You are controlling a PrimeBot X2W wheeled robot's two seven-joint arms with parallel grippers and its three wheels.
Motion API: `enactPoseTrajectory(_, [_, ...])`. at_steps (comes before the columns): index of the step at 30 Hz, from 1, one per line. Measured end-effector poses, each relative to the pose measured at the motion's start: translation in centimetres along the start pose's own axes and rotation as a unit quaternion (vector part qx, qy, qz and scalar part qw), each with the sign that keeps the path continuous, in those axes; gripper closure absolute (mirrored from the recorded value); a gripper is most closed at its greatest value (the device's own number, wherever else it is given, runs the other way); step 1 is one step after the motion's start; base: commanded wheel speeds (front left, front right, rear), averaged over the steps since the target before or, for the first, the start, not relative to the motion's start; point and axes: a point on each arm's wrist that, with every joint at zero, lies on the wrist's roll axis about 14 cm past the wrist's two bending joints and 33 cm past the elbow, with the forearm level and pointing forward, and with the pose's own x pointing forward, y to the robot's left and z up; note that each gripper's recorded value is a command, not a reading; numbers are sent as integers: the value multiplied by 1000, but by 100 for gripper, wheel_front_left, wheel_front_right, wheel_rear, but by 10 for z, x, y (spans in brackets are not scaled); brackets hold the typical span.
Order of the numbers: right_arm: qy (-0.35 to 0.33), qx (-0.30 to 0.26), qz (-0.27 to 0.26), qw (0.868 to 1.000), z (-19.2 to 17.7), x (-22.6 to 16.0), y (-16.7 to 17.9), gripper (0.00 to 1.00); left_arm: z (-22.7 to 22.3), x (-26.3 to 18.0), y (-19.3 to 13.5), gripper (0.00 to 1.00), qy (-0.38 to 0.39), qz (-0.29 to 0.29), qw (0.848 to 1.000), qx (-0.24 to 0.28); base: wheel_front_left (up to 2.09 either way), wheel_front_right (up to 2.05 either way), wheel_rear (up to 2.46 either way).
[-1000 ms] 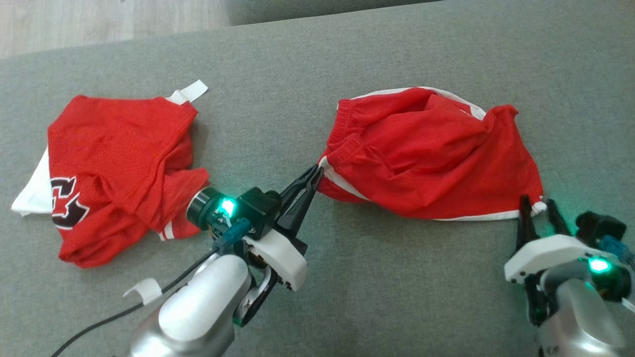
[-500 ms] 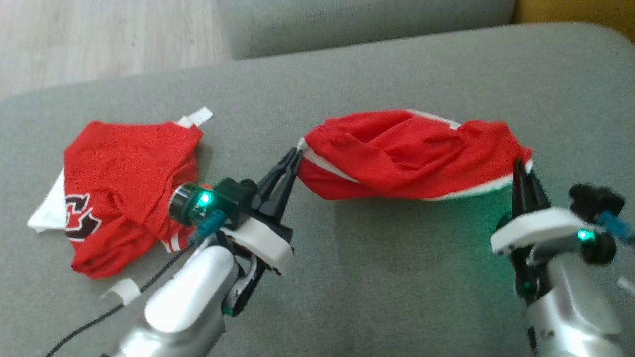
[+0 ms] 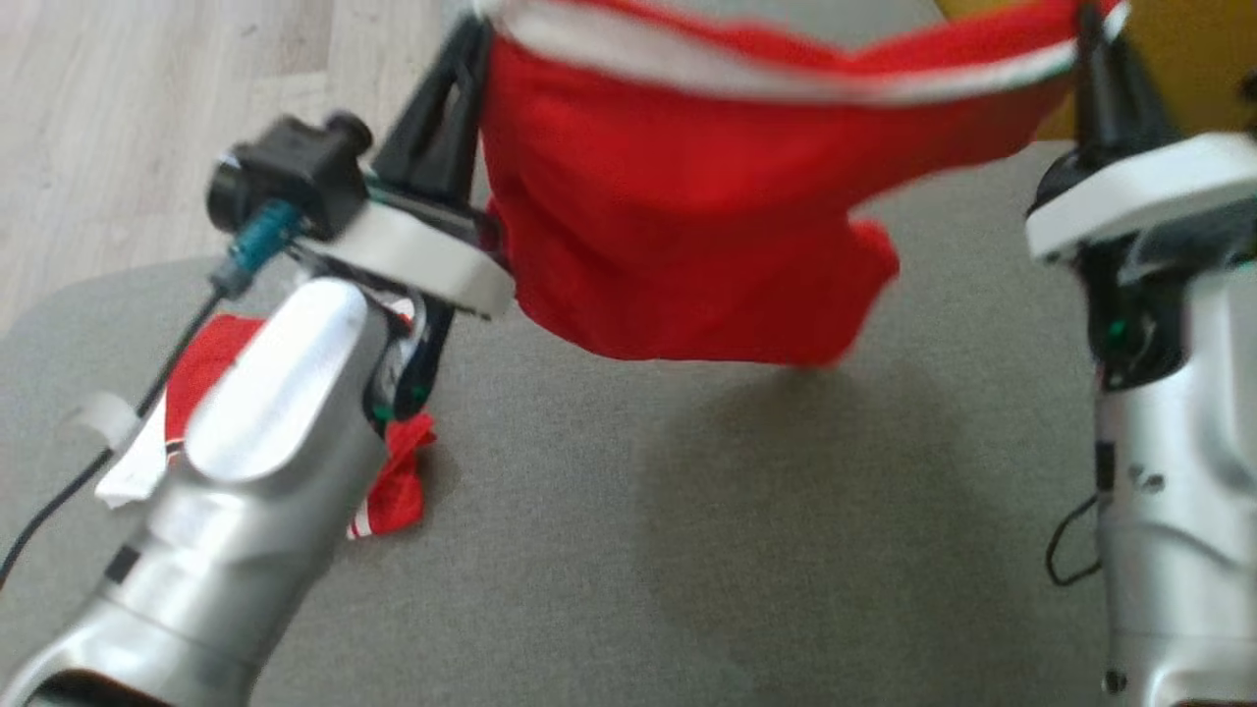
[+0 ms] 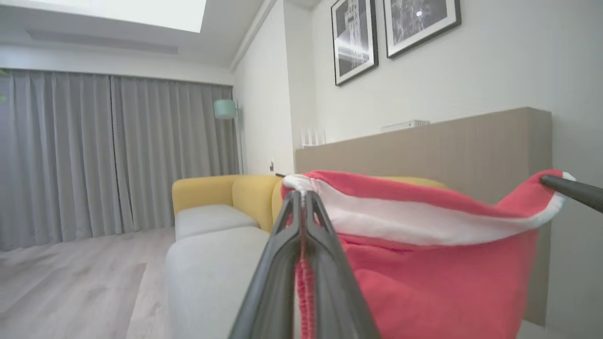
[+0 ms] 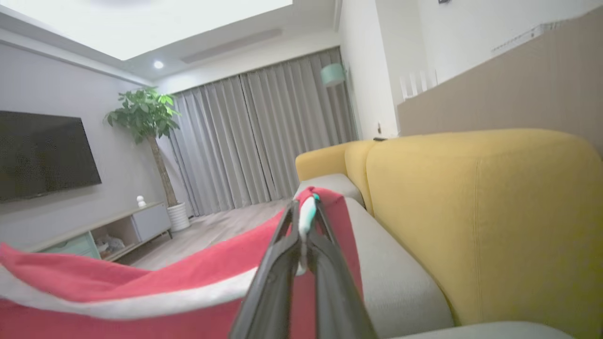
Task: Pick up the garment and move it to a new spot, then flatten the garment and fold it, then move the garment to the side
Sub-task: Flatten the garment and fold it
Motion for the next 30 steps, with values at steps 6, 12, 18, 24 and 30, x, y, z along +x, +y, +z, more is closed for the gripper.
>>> enactPoseTrajectory(6, [-26, 9, 12, 1000, 26, 0, 9, 100, 26, -3, 9, 100, -39, 25, 999, -6, 0, 0, 0])
enactPoseTrajectory(12, [27, 9, 6, 1000, -11, -5, 4, 100, 9, -4, 17, 100, -18, 31, 999, -15, 0, 0, 0])
enactPoseTrajectory(18, [51, 9, 3, 999, -28, 18, -1, 100, -23, 8, 33, 100, 26, 35, 999, -26, 0, 0, 0])
enactPoseTrajectory(24, [33, 0, 11, 999, -28, 94, 0, 100, -28, 65, 89, 100, 16, 56, 998, -3, 0, 0, 0])
enactPoseTrajectory(30, [-6, -15, -1, 1000, -42, 157, -12, 100, -49, 114, 132, 100, -2, 80, 997, -6, 0, 0, 0])
